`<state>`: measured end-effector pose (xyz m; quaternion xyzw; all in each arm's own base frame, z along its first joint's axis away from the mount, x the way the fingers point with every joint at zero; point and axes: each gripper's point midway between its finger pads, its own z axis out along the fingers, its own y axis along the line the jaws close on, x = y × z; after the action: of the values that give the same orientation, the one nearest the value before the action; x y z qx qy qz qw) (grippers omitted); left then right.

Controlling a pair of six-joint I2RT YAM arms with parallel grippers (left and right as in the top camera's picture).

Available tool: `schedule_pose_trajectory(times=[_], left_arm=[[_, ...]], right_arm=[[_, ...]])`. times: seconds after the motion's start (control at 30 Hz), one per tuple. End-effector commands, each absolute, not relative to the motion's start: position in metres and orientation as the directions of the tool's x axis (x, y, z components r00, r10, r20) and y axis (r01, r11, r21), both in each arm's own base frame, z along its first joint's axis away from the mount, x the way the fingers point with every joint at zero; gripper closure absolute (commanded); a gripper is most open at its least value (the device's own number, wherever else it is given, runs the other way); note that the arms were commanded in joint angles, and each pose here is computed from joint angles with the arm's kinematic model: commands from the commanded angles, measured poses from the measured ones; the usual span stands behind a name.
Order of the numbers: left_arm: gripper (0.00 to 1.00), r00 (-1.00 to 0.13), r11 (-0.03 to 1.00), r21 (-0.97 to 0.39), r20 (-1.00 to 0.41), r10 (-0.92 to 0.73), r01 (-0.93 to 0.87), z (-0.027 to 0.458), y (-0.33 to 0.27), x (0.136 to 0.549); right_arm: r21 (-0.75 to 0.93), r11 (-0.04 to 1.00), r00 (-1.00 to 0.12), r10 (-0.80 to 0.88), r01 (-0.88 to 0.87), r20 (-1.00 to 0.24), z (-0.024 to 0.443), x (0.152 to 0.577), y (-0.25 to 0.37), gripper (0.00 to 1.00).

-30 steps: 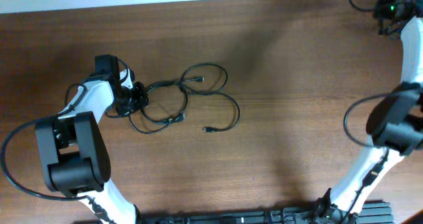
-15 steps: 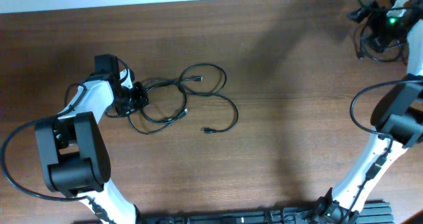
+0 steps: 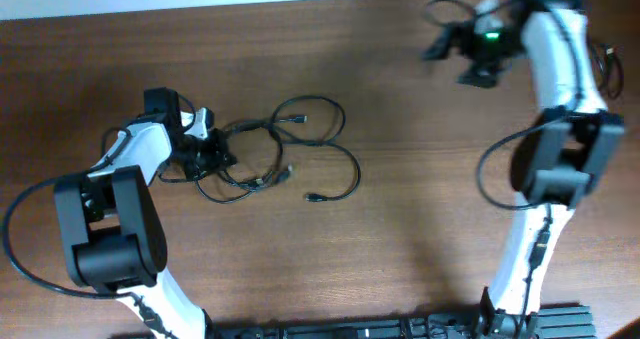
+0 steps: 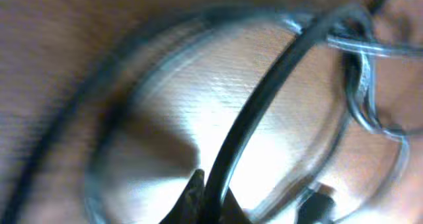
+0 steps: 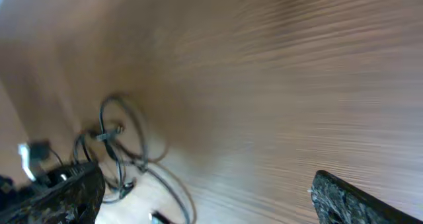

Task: Untangle cables

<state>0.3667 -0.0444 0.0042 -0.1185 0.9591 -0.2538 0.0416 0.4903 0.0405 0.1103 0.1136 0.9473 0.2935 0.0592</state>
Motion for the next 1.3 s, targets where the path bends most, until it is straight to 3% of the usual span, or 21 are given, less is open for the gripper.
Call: schedule_pose_trajectory(times=[0.0,0.1,0.17,0.2,0.27,0.3,0.37,0.47,0.5,0.57,0.6,0.67,0.8,0.87,0.97,1.03,1.07,1.17,1.27], left_arm=[[0.93,-0.974,0.814,-0.58,-0.163,-0.158,-0.035,0.062,-0.066,0.385],[0.6,-0.929,0.855,-0.507,-0.357,-0.096,0.107,0.125,-0.076,0.394],[0.1,-0.888,0.898,-0.423,-0.45,-0.094,0.119,0.155,-0.064,0.395],[0.01,-0.857,0.928,-0.359,-0.506,-0.099,0.104,0.173,-0.051,0.396],[0.01,-0.76,0.99,-0.107,-0.634,-0.141,-0.094,0.215,0.006,0.388],[0.01,-0.735,0.982,-0.078,-0.654,-0.18,-0.172,0.223,0.02,0.385],[0.01,-0.671,0.939,-0.075,-0.681,-0.293,-0.335,0.233,0.041,0.38],[0.01,-0.619,0.888,-0.155,-0.665,-0.417,-0.432,0.232,0.048,0.38],[0.01,-0.603,0.872,-0.172,-0.66,-0.447,-0.458,0.232,0.053,0.379],[0.01,-0.611,0.873,-0.174,-0.652,-0.449,-0.456,0.23,0.053,0.377],[0.01,-0.621,0.874,-0.171,-0.642,-0.45,-0.456,0.228,0.052,0.375],[0.01,-0.66,0.886,-0.167,-0.611,-0.436,-0.432,0.221,0.046,0.369],[0.01,-0.714,0.887,-0.133,-0.546,-0.438,-0.442,0.196,0.045,0.36],[0.01,-0.748,0.886,-0.109,-0.496,-0.441,-0.45,0.174,0.045,0.356],[0.01,-0.783,0.887,-0.084,-0.437,-0.443,-0.455,0.151,0.044,0.355],[0.01,-0.805,0.886,-0.063,-0.393,-0.445,-0.459,0.137,0.044,0.352],[0.01,-0.82,0.886,-0.047,-0.358,-0.446,-0.461,0.129,0.043,0.347],[0.0,-0.863,0.889,-0.025,-0.226,-0.451,-0.458,0.105,0.036,0.329],[0.11,-0.88,0.89,-0.009,-0.146,-0.452,-0.456,0.085,0.032,0.323]], right_arm=[[0.538,0.843,-0.989,0.103,0.03,-0.108,0.132,0.48,0.097,0.01],[0.507,0.861,-0.995,0.024,-0.029,-0.099,0.128,0.468,0.131,0.01],[0.506,0.861,-0.997,-0.011,-0.05,-0.079,0.128,0.459,0.147,0.02],[0.505,0.86,-0.997,-0.043,-0.071,-0.067,0.127,0.451,0.16,0.02],[0.503,0.843,-0.981,-0.162,-0.192,-0.104,0.127,0.439,0.205,0.01],[0.501,0.836,-0.974,-0.192,-0.225,-0.117,0.127,0.435,0.219,0.01],[0.487,0.811,-0.946,-0.275,-0.325,-0.172,0.125,0.427,0.258,0.01],[0.192,0.795,-0.81,-0.524,-0.576,-0.262,0.101,0.422,0.277,0.01],[0.066,0.834,-0.819,-0.52,-0.549,-0.241,0.095,0.424,0.269,0.05],[0.01,0.945,-0.922,-0.316,-0.326,-0.224,0.094,0.43,0.251,0.04],[0.022,0.971,-0.949,-0.226,-0.237,-0.218,0.093,0.433,0.244,0.05],[0.066,0.998,-0.985,-0.012,-0.024,-0.172,0.083,0.434,0.226,0.16],[0.081,0.996,-0.995,0.031,0.023,-0.098,0.046,0.423,0.217,0.18],[0.054,0.995,-0.991,0.093,0.088,-0.101,0.027,0.421,0.208,0.29],[0.152,0.985,-0.992,0.092,0.078,-0.088,0.011,0.419,0.227,0.49],[0.153,0.983,-0.991,0.114,0.102,-0.074,0.004,0.414,0.227,0.91],[0.145,0.984,-0.99,0.115,0.103,-0.076,0.003,0.414,0.225,0.96],[0.142,0.983,-0.988,0.129,0.117,-0.079,0.003,0.418,0.219,0.96],[0.143,0.983,-0.989,0.128,0.115,-0.079,0.003,0.418,0.22,0.96]])
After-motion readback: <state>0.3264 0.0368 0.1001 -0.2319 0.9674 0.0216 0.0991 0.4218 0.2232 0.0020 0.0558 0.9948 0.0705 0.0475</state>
